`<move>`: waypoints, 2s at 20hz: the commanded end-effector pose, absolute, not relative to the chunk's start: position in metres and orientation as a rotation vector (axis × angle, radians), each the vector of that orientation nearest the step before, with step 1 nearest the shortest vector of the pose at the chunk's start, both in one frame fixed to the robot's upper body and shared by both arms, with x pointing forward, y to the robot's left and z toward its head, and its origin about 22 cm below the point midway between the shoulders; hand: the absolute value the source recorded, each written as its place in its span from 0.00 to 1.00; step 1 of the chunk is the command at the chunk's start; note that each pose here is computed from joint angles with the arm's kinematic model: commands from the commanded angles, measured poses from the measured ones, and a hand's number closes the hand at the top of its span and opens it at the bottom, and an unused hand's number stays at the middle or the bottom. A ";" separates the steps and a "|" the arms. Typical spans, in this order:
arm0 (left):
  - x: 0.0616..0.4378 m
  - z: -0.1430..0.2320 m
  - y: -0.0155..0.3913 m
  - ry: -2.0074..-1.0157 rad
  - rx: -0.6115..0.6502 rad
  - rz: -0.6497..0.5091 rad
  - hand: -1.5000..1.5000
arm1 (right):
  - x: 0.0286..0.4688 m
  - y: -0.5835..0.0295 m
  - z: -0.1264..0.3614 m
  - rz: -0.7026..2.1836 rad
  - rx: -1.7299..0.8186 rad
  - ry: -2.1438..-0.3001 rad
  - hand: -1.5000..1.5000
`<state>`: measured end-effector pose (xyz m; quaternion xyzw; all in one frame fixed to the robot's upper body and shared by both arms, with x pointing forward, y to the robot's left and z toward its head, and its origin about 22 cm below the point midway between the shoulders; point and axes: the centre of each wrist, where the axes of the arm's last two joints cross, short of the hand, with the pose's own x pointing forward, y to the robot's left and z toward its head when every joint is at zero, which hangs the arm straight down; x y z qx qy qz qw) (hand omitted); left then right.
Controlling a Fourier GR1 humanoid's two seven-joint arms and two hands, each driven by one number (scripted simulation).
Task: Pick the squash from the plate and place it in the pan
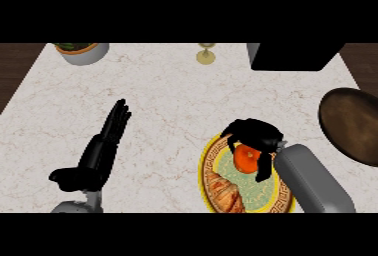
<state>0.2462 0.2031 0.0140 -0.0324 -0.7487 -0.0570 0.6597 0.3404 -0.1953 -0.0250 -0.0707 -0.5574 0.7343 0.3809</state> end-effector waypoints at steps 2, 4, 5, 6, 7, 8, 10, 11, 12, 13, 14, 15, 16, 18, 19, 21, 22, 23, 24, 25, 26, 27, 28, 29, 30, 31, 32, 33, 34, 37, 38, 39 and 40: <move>0.255 0.005 0.220 -1.699 -0.084 -0.119 0.50 | 0.341 -0.204 -0.025 1.816 -0.223 -1.491 1.00; 0.236 0.011 0.204 -1.720 -0.069 -0.129 0.50 | 0.343 -0.217 -0.025 1.741 -0.259 -1.529 1.00; 0.246 0.021 0.209 -1.702 -0.051 -0.132 0.50 | 0.341 -0.217 -0.015 1.693 -0.277 -1.607 1.00; 0.234 0.010 0.213 -1.690 -0.075 -0.129 0.50 | 0.340 -0.225 -0.022 1.671 -0.337 -1.630 1.00; 0.249 0.012 0.202 -1.689 -0.062 -0.126 0.50 | 0.345 -0.215 -0.003 1.632 -0.339 -1.674 1.00; 0.250 0.014 0.206 -1.703 -0.064 -0.125 0.50 | 0.334 -0.208 -0.008 1.595 -0.368 -1.709 1.00; 0.227 -0.003 0.224 -1.688 -0.024 -0.112 0.50 | 0.319 -0.243 -0.008 1.476 -0.519 -1.635 1.00; 0.234 0.000 0.220 -1.667 -0.016 -0.100 0.50 | 0.305 -0.261 -0.022 1.422 -0.601 -1.575 1.00; 0.235 -0.004 0.213 -1.669 -0.007 -0.089 0.50 | 0.307 -0.273 -0.010 1.372 -0.667 -1.541 1.00; 0.235 0.009 0.219 -1.677 -0.004 -0.083 0.50 | 0.293 -0.275 -0.018 1.317 -0.724 -1.493 1.00; 0.234 0.001 0.218 -1.667 0.000 -0.049 0.50 | 0.283 -0.287 -0.023 1.242 -0.782 -1.459 1.00; 0.229 -0.003 0.220 -1.669 0.006 -0.070 0.50 | 0.275 -0.292 -0.012 1.208 -0.828 -1.501 1.00; 0.234 0.005 0.224 -1.676 0.040 -0.071 0.50 | 0.273 -0.288 0.000 1.159 -0.867 -1.527 1.00; 0.231 0.001 0.219 -1.684 0.019 -0.084 0.50 | 0.258 -0.299 0.021 1.053 -0.927 -1.609 1.00; 0.232 0.002 0.229 -1.672 0.001 -0.055 0.50 | 0.247 -0.291 0.025 0.989 -0.928 -1.642 1.00; 0.229 0.008 0.222 -1.674 -0.010 -0.075 0.50 | 0.229 -0.290 0.038 0.873 -0.907 -1.664 1.00; 0.226 -0.004 0.233 -1.672 0.006 -0.075 0.50 | 0.217 -0.294 0.047 0.844 -0.919 -1.657 1.00; 0.238 -0.001 0.219 -1.694 -0.011 -0.098 0.50 | 0.209 -0.285 0.057 0.809 -0.913 -1.679 1.00; 0.242 0.015 0.196 -1.697 -0.037 -0.082 0.50 | 0.199 -0.299 0.065 0.797 -0.928 -1.657 1.00; 0.241 0.004 0.215 -1.690 -0.022 -0.111 0.50 | 0.199 -0.293 0.075 0.720 -0.885 -1.650 1.00; 0.237 -0.002 0.209 -1.683 -0.049 -0.101 0.50 | 0.199 -0.309 0.078 0.661 -0.924 -1.630 1.00; 0.236 0.008 0.214 -1.687 -0.056 -0.103 0.50 | 0.183 -0.308 0.084 0.626 -0.931 -1.623 1.00; 0.248 0.006 0.216 -1.678 -0.036 -0.095 0.50 | 0.182 -0.322 0.092 0.613 -0.910 -1.627 1.00; 0.226 -0.007 0.203 -1.692 -0.058 -0.130 0.50 | 0.197 -0.317 0.073 0.559 -0.889 -1.599 1.00; 0.239 -0.007 0.203 -1.694 -0.067 -0.106 0.50 | 0.200 -0.330 0.078 0.523 -0.919 -1.595 1.00; 0.226 0.004 0.206 -1.698 -0.038 -0.127 0.50 | 0.189 -0.335 0.073 0.483 -0.907 -1.603 1.00; 0.228 0.012 0.222 -1.689 -0.061 -0.113 0.50 | 0.200 -0.337 0.065 0.464 -0.899 -1.598 1.00; 0.232 0.005 0.211 -1.702 -0.060 -0.129 0.50 | 0.188 -0.361 0.067 0.446 -0.922 -1.598 1.00; 0.234 0.015 0.206 -1.700 -0.059 -0.117 0.50 | 0.214 -0.361 0.066 0.427 -0.945 -1.576 1.00; 0.246 0.016 0.199 -1.694 -0.063 -0.140 0.50 | 0.243 -0.390 0.056 0.399 -1.020 -1.600 1.00; 0.238 0.005 0.185 -1.719 -0.067 -0.137 0.50 | 0.248 -0.395 0.052 0.414 -1.064 -1.594 1.00; 0.248 0.006 0.197 -1.688 -0.057 -0.145 0.50 | 0.245 -0.410 0.048 0.388 -1.088 -1.623 1.00; 0.253 -0.008 0.190 -1.698 -0.063 -0.134 0.50 | 0.255 -0.408 0.050 0.413 -1.168 -1.605 1.00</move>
